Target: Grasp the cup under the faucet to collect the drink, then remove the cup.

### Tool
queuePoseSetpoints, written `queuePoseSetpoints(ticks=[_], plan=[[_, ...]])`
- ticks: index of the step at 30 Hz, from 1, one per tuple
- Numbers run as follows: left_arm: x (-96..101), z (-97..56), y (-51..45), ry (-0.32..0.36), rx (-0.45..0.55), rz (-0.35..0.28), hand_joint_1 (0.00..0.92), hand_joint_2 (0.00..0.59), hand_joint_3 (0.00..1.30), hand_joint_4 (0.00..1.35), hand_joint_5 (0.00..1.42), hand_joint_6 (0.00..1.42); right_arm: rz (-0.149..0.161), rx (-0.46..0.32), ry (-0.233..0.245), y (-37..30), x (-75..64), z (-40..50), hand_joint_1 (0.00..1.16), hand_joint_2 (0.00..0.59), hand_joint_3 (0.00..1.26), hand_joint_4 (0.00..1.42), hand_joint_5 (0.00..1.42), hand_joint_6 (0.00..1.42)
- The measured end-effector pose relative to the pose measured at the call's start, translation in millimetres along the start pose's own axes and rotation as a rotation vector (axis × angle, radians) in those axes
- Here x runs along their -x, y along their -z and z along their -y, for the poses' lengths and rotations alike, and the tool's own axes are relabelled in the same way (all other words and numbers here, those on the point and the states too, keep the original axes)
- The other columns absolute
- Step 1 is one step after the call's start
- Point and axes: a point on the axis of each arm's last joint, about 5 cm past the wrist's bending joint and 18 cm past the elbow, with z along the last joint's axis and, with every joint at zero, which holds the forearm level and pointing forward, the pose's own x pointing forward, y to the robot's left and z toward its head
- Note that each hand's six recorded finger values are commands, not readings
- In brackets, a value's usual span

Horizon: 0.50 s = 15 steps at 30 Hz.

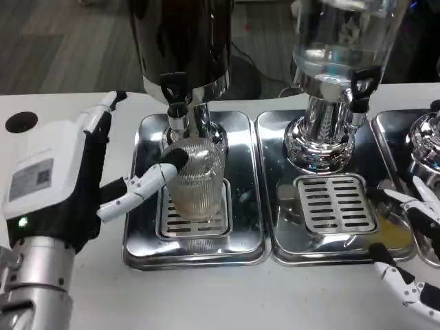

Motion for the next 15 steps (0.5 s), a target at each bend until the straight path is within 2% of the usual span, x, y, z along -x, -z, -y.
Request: queuePoseSetpoints(ticks=[7, 15], plan=[[-2.1, -5.2, -3.1, 0.029, 0.074, 0.059, 0.02, 0.079, 0.09, 0.0, 0.55, 0.87, -0.013, -0.001, -0.007, 0.8, 4.7, -0.6, 0.61, 0.393, 0.23, 0.0, 0.0, 0.0], [-13.3, -10.5, -16.3, 0.033, 0.138, 0.128, 0.021, 0.08, 0.07, 0.0, 0.61, 0.9, -0.015, -0.003, -0.001, 1.9, 11.2, 1.6, 0.61, 0.391, 0.23, 0.0, 0.0, 0.0]])
